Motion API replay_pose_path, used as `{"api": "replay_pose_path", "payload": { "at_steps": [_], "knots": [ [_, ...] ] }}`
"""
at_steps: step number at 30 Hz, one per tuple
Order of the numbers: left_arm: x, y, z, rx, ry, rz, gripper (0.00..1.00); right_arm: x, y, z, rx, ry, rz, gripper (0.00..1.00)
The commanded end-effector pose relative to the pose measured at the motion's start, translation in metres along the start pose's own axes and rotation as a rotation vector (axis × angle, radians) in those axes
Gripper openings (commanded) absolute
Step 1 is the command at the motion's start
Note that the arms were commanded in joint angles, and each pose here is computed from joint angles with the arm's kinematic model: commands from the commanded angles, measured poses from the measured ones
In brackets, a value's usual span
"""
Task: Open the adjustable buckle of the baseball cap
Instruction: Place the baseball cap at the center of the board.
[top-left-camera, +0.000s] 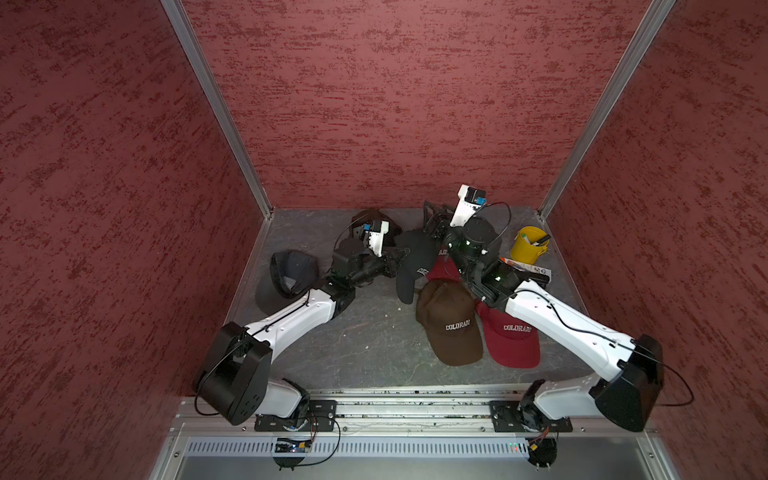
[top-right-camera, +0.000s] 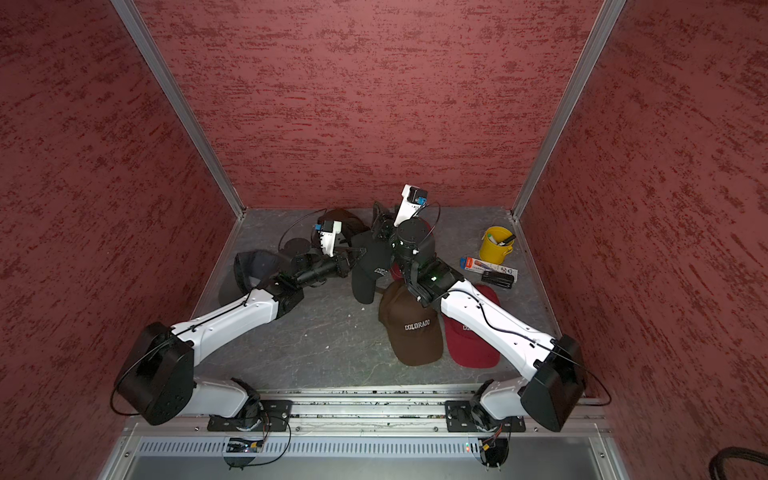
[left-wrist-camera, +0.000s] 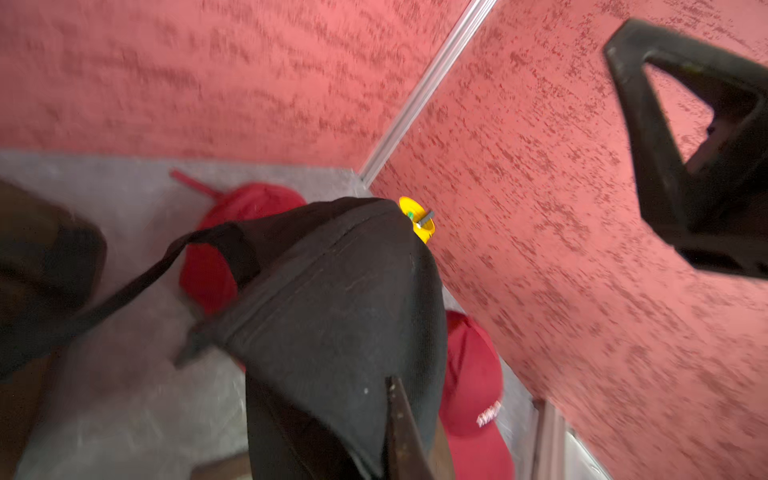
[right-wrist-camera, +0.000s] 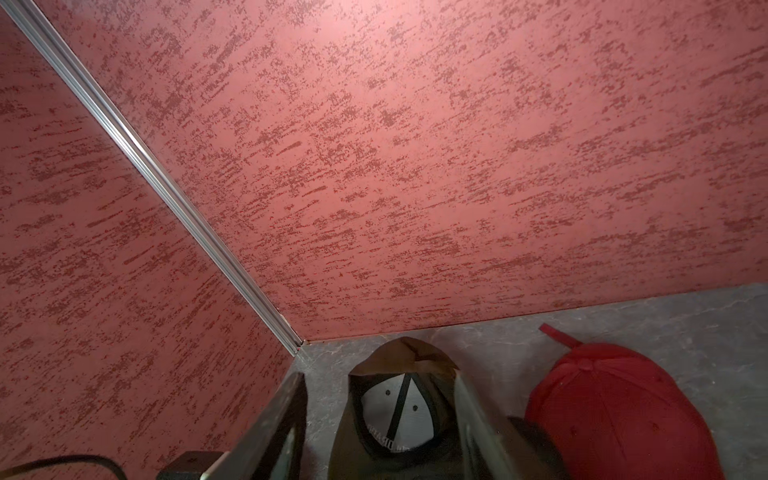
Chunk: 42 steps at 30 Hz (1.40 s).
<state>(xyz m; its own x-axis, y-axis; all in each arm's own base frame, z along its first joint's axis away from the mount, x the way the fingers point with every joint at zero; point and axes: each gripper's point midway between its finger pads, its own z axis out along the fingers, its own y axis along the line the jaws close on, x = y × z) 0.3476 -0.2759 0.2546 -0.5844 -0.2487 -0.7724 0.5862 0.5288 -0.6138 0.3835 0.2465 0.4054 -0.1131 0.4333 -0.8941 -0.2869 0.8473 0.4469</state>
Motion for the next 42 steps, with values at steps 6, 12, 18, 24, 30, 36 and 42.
{"api": "replay_pose_path", "payload": {
  "at_steps": [6, 12, 18, 24, 30, 36, 42],
  "knots": [
    [0.037, 0.006, -0.042, 0.093, 0.066, -0.254, 0.00, -0.005, -0.011, -0.014, -0.018, 0.010, -0.083, 0.59],
    [0.067, 0.018, -0.064, 0.112, 0.030, -0.383, 0.00, 0.009, -0.018, -0.017, -0.033, 0.048, -0.074, 0.59],
    [0.104, 0.040, -0.077, 0.028, 0.052, -0.460, 0.00, 0.024, -0.021, -0.019, -0.052, 0.094, -0.070, 0.59],
    [0.144, 0.074, -0.104, -0.235, 0.115, -0.474, 0.11, 0.038, -0.033, -0.025, -0.038, 0.120, -0.067, 0.60],
    [0.147, 0.088, -0.125, -0.373, 0.092, -0.433, 0.37, 0.051, -0.039, -0.027, -0.043, 0.143, -0.039, 0.60],
    [0.161, 0.104, -0.122, -0.458, 0.173, -0.445, 0.44, 0.059, -0.036, -0.021, -0.059, 0.160, -0.028, 0.60],
    [0.167, 0.115, -0.121, -0.622, 0.318, -0.334, 0.61, 0.065, -0.040, -0.018, -0.042, 0.173, -0.028, 0.60]
  ]
}}
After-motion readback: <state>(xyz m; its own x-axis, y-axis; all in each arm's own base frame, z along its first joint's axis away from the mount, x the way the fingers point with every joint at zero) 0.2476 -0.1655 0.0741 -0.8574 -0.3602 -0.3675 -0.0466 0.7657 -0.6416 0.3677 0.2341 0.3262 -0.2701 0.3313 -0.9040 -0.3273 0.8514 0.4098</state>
